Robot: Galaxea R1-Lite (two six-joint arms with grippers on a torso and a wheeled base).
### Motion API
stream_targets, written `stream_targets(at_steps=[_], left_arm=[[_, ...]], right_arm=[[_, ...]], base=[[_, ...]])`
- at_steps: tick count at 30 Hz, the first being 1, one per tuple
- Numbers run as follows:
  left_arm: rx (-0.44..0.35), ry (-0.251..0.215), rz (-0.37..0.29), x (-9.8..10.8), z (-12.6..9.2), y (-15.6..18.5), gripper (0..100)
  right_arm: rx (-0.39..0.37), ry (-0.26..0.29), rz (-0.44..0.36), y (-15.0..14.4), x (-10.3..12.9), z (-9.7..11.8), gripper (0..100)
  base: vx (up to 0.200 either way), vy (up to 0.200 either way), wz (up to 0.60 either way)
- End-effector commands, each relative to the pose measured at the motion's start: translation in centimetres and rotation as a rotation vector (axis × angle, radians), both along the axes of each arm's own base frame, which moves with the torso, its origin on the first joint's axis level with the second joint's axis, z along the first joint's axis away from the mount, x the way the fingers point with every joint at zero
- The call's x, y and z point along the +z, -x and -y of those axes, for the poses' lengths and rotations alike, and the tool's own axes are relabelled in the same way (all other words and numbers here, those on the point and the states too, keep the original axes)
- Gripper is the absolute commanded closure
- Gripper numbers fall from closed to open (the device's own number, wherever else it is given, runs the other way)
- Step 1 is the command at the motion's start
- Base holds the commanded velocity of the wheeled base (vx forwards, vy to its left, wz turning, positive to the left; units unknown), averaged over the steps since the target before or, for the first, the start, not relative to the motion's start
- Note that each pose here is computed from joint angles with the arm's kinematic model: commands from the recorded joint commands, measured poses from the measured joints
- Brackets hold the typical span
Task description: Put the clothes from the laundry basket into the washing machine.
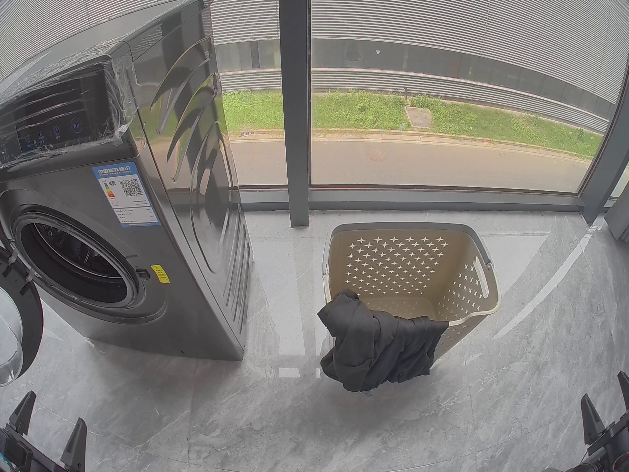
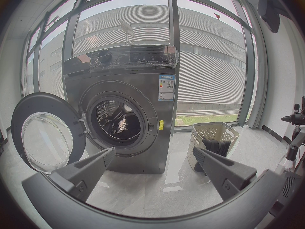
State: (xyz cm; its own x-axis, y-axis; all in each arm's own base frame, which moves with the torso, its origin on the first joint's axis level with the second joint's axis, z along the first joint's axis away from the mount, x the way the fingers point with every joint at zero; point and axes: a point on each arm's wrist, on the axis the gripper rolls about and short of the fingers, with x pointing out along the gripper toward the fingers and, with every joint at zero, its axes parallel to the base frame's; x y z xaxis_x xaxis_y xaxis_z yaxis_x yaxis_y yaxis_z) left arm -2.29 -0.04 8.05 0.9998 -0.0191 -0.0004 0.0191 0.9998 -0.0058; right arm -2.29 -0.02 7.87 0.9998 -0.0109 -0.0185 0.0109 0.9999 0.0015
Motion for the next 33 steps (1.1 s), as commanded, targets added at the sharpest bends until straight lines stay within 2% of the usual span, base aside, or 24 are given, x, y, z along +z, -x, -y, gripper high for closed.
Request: stream_targets(at_steps=[1, 5, 8, 12, 15, 21, 33], left_arm=[[0.002, -0.006, -0.003, -0.54, 0.0, -0.01, 0], [0.002, -0.004, -0.003, -0.54, 0.0, -0.01, 0], [0.002, 0.017, -0.003, -0.51, -0.01, 0.0, 0], [0.001, -0.018, -0.002, -0.54, 0.01, -0.01, 0], [0.002, -0.001, -0.004, -0.55, 0.0, -0.01, 0], [0.001, 0.002, -0.003, -0.54, 0.01, -0.01, 0], [-0.001, -0.003, -0.003, -0.54, 0.01, -0.01, 0]], right_arm=[[0.0, 0.0, -0.006, -0.04, -0.24, 0.0, 0], [0.0, 0.0, -0.006, -0.04, -0.24, 0.0, 0], [0.0, 0.0, -0.008, -0.05, -0.28, 0.0, 0], [0.0, 0.0, -0.006, -0.04, -0.24, 0.0, 0], [0.0, 0.0, -0.006, -0.04, -0.24, 0.0, 0], [0.0, 0.0, -0.006, -0.04, -0.24, 0.0, 0], [0.0, 0.0, -0.006, -0.04, -0.24, 0.0, 0]], base=[[0.0, 0.0, 0.0], [0.0, 0.0, 0.0], [0.0, 0.0, 0.0], [0.15, 0.0, 0.0], [0.0, 0.0, 0.0], [0.0, 0.0, 0.0], [0.0, -0.2, 0.0]])
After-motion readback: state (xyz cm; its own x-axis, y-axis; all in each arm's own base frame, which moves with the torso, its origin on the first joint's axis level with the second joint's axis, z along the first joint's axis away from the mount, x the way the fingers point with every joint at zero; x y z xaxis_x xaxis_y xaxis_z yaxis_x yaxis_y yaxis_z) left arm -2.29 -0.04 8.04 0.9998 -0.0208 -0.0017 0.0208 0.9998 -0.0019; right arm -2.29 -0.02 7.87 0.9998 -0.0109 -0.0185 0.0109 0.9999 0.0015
